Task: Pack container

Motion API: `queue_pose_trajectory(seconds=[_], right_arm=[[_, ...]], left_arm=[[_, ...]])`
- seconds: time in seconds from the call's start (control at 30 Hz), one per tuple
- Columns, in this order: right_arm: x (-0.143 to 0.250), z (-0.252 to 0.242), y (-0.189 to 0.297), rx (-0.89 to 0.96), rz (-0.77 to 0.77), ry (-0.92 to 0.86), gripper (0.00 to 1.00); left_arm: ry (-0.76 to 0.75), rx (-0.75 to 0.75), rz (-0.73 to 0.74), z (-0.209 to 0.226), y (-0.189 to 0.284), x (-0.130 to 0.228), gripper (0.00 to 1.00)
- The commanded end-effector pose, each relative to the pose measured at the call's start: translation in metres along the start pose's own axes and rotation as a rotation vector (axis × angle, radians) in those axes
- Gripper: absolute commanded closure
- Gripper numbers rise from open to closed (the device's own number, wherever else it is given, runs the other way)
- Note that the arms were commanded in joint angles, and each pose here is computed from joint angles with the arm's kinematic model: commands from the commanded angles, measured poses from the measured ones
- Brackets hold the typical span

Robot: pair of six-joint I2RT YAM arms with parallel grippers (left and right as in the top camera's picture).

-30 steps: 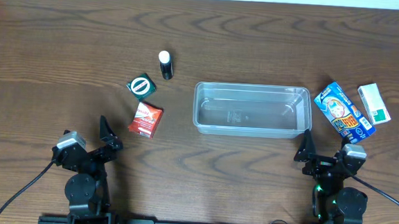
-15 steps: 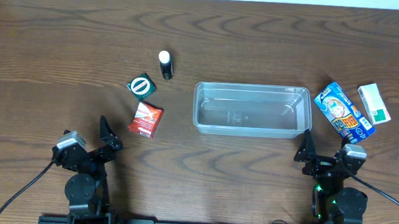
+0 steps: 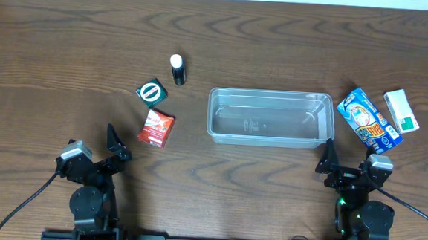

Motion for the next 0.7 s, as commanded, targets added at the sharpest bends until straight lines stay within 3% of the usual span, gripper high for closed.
queue_pose_trajectory(seconds=[0.0, 0.67], right_arm=[[0.0019, -0.0017, -0.0003, 0.015, 0.006, -0.008, 0.01], [-0.0051, -0.0001, -0.0002, -0.005, -0.039, -0.019, 0.01]], left_arm=[[-0.032, -0.027, 0.042, 0.0066, -0.0012, 0.0111, 0.02], [-0.032, -0.027, 0.042, 0.0066, -0.0012, 0.0111, 0.02]])
Point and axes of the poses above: each gripper's point midway between its finger pads, its own y axis back along the fingers, its own z axis along the line the jaws close on, x = y × z, the point moved 9 cm from there along y, back along the fingers, and after that the axes turned 13 degrees about y, right-handed, at the moved point
